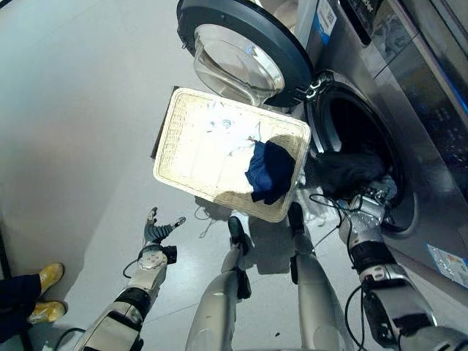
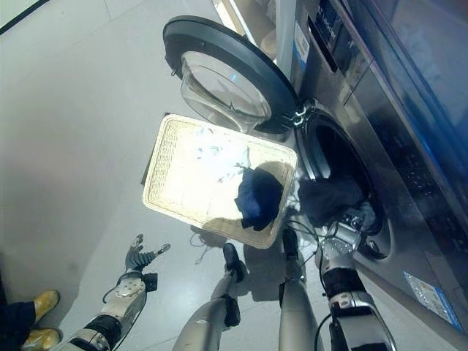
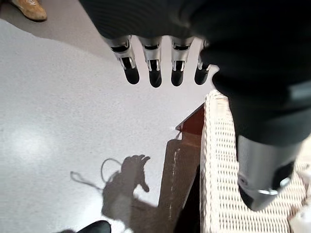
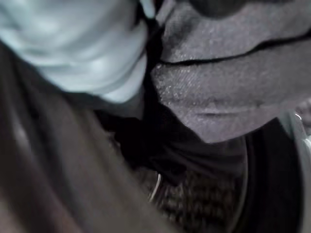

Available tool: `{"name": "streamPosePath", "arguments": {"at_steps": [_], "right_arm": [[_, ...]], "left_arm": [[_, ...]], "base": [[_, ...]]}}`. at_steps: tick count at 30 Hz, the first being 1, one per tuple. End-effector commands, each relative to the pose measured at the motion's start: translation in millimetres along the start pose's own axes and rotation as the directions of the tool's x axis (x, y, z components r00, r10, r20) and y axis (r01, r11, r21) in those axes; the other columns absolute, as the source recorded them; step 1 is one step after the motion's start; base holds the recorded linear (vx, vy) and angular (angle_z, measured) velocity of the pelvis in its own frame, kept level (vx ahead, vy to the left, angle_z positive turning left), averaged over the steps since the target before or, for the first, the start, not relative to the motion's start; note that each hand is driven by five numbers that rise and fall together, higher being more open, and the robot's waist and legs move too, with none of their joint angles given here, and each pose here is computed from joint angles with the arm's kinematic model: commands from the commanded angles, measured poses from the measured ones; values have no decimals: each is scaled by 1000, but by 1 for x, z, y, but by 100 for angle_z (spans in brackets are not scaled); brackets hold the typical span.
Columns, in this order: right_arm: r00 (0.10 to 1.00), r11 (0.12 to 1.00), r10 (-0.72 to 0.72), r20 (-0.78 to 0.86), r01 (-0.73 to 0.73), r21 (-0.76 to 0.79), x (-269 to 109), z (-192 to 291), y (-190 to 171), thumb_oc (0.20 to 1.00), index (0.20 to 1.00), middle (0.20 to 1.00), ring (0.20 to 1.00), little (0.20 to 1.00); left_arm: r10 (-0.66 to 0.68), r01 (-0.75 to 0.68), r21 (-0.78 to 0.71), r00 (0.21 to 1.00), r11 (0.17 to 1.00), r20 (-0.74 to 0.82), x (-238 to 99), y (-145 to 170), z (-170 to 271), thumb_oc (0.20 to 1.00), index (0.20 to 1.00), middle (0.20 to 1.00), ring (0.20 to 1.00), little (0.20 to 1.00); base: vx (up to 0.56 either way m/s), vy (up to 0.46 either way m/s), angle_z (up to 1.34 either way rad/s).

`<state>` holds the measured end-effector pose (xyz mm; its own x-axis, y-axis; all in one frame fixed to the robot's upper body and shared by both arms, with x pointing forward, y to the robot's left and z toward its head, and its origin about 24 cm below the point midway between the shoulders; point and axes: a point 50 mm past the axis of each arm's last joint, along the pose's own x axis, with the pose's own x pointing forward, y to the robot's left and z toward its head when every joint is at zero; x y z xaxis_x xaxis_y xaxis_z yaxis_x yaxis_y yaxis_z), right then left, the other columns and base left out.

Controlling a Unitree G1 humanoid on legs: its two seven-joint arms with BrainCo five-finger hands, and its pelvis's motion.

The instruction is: Put the clothes into the washing machine.

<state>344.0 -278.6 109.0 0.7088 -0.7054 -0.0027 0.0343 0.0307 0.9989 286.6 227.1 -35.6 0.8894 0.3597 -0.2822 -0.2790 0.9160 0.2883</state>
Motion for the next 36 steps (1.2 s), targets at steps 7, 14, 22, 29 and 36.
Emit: {"name": "streamPosePath", "arguments": {"at_steps": [7, 14, 22, 29, 36], "right_arm": [[821, 961, 196, 536, -268, 60, 50, 152, 131, 200, 200, 200, 200, 200], [448, 908, -178, 876, -269, 321, 11, 217, 167, 200, 200, 200, 200, 200], [276, 939, -163, 947, -251, 235, -19, 244, 219, 1000, 1000, 1000, 1000, 1000], [717, 961, 120, 687, -258, 101, 40, 204, 183, 1000, 1000, 1000, 1000, 1000], [993, 779, 104, 49, -51, -625, 71, 92, 119, 1000, 1000, 1000, 1000, 1000]], "left_arm": [[-83, 85, -5, 981, 996, 176, -3, -17, 39, 1000, 1000, 1000, 1000, 1000], [-150, 138, 69, 965, 988, 215, -9, -9, 52, 1000, 1000, 1000, 1000, 1000], [-154, 142, 76, 969, 987, 195, -10, 6, 47, 1000, 1000, 1000, 1000, 1000], [-149, 143, 43, 967, 989, 208, -9, 8, 53, 1000, 1000, 1000, 1000, 1000], [20, 3, -54, 907, 999, 421, -6, 27, 98, 1000, 1000, 1000, 1000, 1000]], "base": [[16, -200, 2], [34, -155, 9], [25, -41, 1], [6, -13, 1], [-33, -38, 10]]}}
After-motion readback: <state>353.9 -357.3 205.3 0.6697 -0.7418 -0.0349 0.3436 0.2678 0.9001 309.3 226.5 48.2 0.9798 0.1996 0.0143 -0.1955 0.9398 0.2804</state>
